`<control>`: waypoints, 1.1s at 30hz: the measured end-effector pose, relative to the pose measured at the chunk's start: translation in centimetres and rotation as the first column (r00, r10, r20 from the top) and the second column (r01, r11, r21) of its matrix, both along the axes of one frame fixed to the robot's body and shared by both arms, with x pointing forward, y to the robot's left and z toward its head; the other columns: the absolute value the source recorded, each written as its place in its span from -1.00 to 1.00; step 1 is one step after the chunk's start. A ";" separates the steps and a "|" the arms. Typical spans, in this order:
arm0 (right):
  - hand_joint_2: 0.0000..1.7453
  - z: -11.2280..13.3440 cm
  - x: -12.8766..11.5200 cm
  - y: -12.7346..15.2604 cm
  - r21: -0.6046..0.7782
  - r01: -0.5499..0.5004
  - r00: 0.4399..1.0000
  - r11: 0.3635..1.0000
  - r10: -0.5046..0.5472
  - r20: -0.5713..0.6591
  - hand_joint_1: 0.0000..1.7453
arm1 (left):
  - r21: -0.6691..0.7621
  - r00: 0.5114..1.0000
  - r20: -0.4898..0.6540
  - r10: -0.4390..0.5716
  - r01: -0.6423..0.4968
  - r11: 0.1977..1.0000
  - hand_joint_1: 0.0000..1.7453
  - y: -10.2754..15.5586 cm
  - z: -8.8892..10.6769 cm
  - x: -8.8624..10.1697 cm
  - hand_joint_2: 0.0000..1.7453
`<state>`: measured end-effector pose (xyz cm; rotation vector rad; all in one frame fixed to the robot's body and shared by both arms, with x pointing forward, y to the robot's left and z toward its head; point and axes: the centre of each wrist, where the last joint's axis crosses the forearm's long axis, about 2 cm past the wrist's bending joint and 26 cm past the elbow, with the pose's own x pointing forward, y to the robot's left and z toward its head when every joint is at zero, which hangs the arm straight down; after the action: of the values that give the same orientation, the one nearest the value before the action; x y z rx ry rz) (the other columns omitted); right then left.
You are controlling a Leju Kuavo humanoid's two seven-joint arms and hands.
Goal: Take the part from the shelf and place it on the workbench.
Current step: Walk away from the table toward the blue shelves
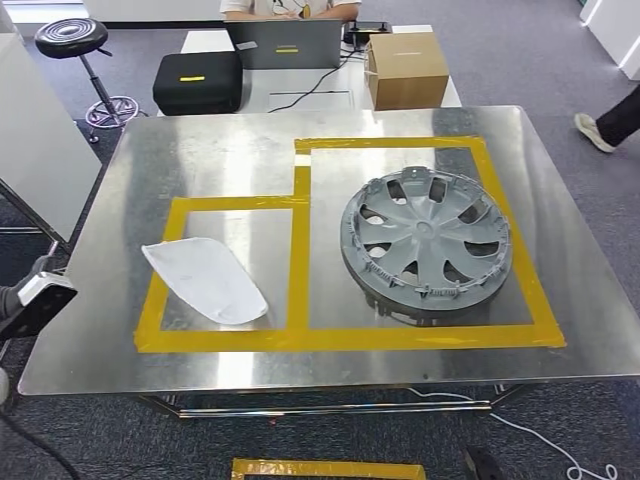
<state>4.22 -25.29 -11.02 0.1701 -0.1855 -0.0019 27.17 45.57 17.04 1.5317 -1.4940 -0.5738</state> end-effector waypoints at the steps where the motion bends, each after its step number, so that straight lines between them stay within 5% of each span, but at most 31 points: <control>1: -1.00 0.0 0.0 0.0 0.000 0.004 1.000 1.000 -0.004 0.001 -1.00 | -0.008 0.999 -0.012 0.040 -0.040 0.999 -1.00 1.2 -0.6 -0.5 -1.00; 7: -1.00 0.0 -0.1 0.1 0.003 0.025 1.000 1.000 -0.025 0.006 -1.00 | -0.070 0.970 -0.103 0.218 -0.226 0.972 -1.00 5.8 -4.3 -3.7 -1.00; 14: -1.00 0.0 -0.2 0.2 -0.001 0.060 0.998 0.998 -0.060 0.004 -1.00 | -0.153 0.913 -0.211 0.349 -0.383 0.911 -1.00 8.2 -8.8 -7.5 -1.00; 33: -1.00 0.0 -0.4 0.3 -0.003 0.123 0.992 0.992 -0.123 0.000 -1.00 | -0.229 0.773 -0.424 0.471 -0.595 0.770 -1.00 9.2 -15.7 -14.5 -1.00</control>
<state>3.80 -25.00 -11.04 0.1551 -0.1960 -0.1242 12.70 54.73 1.36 1.3978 -0.7662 -0.1907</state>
